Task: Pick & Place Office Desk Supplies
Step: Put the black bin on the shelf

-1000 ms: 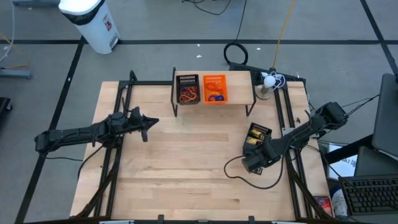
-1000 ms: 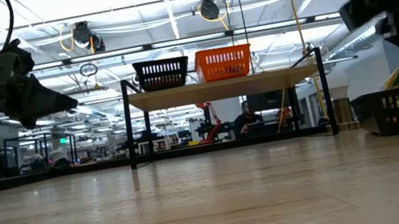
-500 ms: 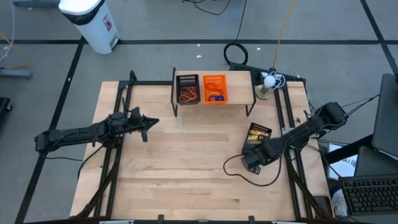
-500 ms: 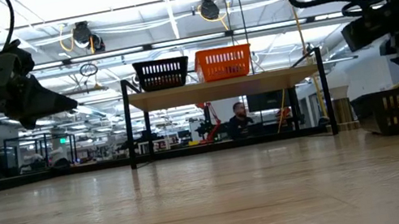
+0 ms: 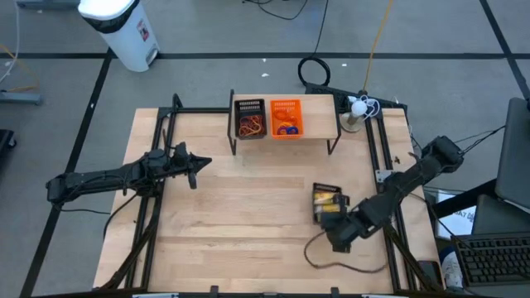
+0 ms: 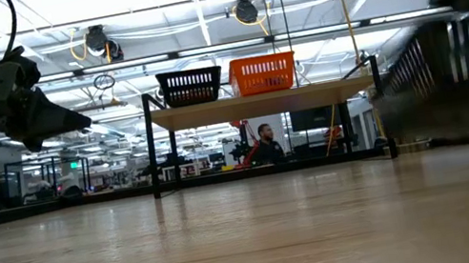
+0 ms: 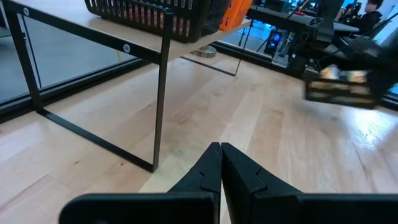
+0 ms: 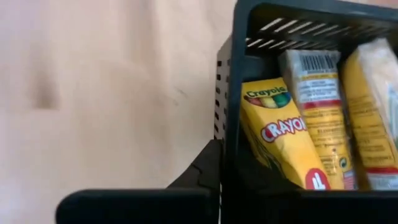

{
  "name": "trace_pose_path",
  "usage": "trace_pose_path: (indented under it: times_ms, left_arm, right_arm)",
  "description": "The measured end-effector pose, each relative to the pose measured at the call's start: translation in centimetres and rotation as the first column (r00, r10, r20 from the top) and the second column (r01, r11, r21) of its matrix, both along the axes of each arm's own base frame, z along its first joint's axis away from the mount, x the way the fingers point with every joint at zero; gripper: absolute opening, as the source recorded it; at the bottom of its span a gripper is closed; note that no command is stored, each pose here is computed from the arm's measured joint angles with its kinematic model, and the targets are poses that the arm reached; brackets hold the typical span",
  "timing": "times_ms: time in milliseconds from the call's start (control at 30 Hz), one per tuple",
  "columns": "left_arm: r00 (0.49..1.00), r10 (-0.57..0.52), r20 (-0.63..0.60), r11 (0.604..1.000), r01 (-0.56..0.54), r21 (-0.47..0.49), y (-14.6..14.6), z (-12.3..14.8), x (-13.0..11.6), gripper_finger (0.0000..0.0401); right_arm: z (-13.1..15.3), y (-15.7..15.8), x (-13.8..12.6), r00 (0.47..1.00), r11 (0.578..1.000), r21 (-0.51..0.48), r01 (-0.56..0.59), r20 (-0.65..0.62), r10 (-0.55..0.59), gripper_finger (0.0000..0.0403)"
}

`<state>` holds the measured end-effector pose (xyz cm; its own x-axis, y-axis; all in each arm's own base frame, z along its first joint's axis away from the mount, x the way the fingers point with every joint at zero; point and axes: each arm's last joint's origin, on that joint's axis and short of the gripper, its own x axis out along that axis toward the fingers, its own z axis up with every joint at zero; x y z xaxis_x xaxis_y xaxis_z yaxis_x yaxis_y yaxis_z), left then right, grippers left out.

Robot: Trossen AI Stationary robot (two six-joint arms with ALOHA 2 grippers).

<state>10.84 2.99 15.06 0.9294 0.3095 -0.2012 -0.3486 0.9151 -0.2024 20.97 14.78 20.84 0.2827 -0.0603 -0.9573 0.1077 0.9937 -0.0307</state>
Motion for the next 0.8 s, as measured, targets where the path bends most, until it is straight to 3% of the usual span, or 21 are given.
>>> trace_pose_path:
  times_ms: [200, 433, 800]
  left_arm:
    - [1.0, 0.004, 0.006, 1.0, -0.004, -0.019, 0.0, 0.0, 0.0, 0.0005]
    - [1.0, -0.014, 0.006, 0.999, 0.015, -0.031, -0.1, 0.0, 0.0, 0.0005]
    - [1.0, -0.014, 0.004, 1.0, 0.014, -0.027, -0.1, 0.0, 0.0, 0.0005]
  right_arm:
    - [6.5, 1.7, 0.7, 0.985, 0.993, -0.096, -0.073, 0.15, 0.087, 0.0001]
    - [12.7, 0.2, 0.5, 0.983, 0.975, -0.208, -0.083, 0.145, 0.114, 0.0001]
    - [16.9, -6.1, 1.9, 0.985, 0.94, -0.305, -0.155, 0.024, 0.171, 0.0]
